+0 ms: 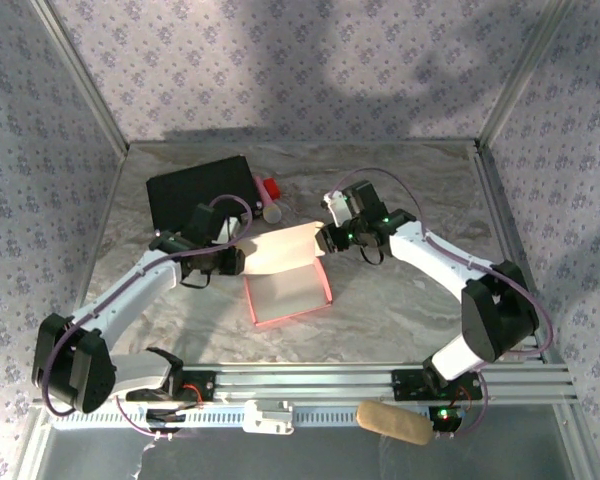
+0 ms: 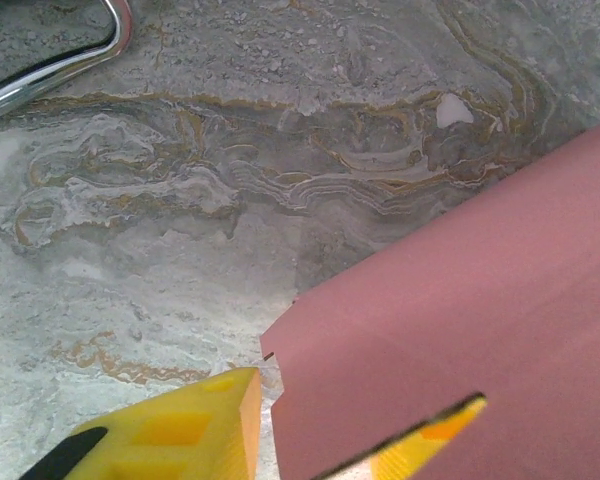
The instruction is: Fold the paper box
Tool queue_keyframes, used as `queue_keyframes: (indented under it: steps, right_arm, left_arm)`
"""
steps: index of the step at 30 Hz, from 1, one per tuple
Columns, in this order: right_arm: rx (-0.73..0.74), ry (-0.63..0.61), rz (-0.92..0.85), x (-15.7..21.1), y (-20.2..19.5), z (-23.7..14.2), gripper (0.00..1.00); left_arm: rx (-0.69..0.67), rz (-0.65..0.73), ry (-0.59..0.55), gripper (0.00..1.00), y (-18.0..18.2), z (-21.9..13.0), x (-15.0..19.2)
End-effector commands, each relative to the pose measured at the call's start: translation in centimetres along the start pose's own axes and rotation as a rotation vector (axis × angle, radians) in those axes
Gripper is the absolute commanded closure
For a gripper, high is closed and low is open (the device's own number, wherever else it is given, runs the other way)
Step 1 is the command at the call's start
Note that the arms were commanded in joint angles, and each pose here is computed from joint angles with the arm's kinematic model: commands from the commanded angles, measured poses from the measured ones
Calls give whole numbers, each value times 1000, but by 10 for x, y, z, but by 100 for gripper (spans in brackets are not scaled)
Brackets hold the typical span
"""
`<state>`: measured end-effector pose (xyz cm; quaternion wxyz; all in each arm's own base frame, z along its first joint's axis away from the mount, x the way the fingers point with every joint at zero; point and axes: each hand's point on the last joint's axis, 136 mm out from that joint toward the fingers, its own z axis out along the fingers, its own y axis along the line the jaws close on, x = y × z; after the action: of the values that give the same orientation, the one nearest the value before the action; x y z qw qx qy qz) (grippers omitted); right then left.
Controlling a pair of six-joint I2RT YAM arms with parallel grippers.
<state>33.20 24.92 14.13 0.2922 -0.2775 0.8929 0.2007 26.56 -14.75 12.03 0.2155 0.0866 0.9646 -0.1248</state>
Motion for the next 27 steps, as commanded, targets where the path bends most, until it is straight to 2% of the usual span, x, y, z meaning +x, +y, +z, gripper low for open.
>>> queue_keyframes:
  steps: [1,6,10,14,20,27]
  right_arm:
    - [-31,-22,-48,-12,7,3,61]
    - [-27,-33,-44,-13,7,5,71]
    - [-24,-36,-40,-15,9,6,79]
    - [-21,-34,-44,-13,15,11,90]
    - [23,-61,-4,-10,16,12,100]
    - [104,-131,96,-16,18,6,100]
  left_arm:
    - [33,12,-16,72,-10,-2,-10]
    - [16,5,-4,80,-10,2,-8]
    - [0,-11,-3,93,-8,4,-8]
    - [-10,-34,-9,95,-8,6,-10]
    - [-40,-61,-30,100,-8,8,-15]
    - [-109,-174,-137,100,0,2,-34]
